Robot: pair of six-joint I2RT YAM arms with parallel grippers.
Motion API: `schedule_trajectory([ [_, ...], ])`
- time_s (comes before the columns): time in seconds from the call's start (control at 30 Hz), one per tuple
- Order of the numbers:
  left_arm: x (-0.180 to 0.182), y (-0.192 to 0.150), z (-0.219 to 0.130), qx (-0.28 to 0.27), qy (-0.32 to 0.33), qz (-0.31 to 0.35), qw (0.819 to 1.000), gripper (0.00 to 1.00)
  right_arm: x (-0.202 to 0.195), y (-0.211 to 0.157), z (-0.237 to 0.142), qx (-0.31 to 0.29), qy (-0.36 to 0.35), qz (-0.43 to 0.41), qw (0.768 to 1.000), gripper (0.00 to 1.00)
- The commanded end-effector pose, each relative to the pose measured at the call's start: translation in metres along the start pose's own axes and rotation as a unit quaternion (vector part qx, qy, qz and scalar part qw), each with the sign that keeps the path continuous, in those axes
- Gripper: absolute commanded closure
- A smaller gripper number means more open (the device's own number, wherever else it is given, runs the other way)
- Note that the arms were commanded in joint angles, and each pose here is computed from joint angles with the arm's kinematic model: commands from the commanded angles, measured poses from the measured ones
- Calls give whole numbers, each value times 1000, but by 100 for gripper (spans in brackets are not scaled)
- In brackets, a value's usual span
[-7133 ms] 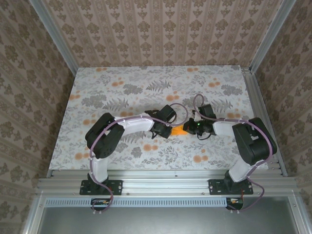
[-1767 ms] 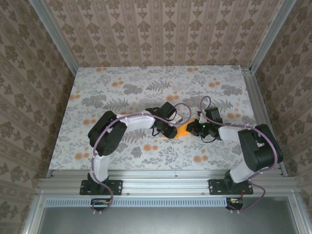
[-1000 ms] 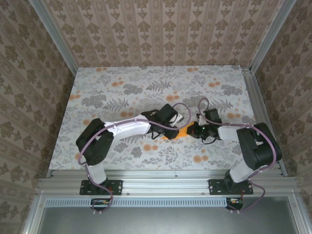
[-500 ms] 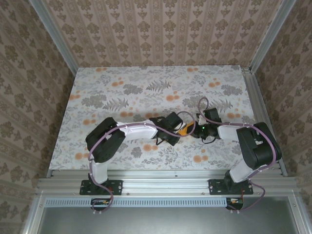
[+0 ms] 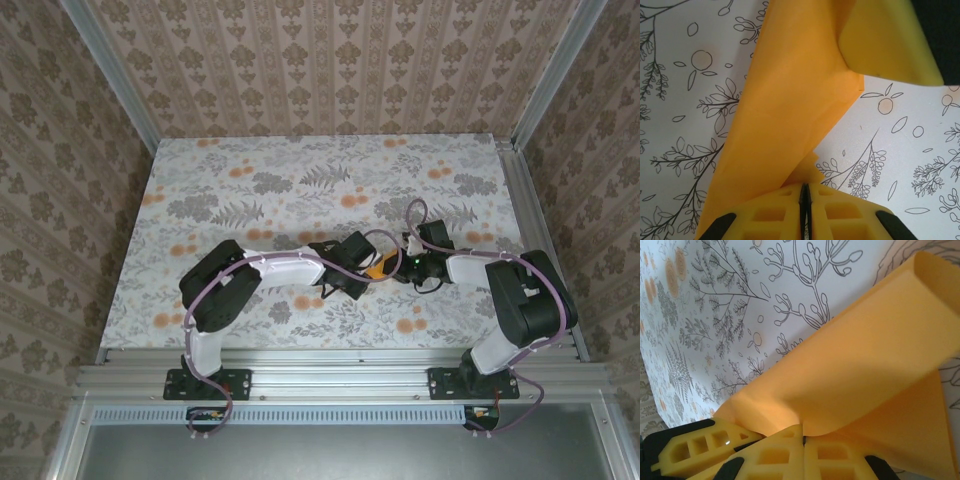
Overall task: Fold a paper plane with a square sheet of paper (pick it up from the middle)
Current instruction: Fold the wing for the fifth time at the center of the table.
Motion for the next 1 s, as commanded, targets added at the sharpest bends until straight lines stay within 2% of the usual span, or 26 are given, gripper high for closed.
schedule_trajectory([
  [0.0,16,-15,17,22,42,-13,999,87,1,-7,-2,23,-3,0,1000,100],
  [0.97,24,-21,16,30,47,-1,998,87,-23,-11,-10,19,-85,-7,996,100],
])
Point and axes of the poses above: each hand's point on the last joint's axis, 136 mm out from that joint toward the fingers, its own z axis out along the fingers, its own x axis along the line the jaws close on, y = z × x, the point moved 4 cm from there along -z, back along the fingers, and after that the axes turned 4 degrees about z, right-handed, at the moved point
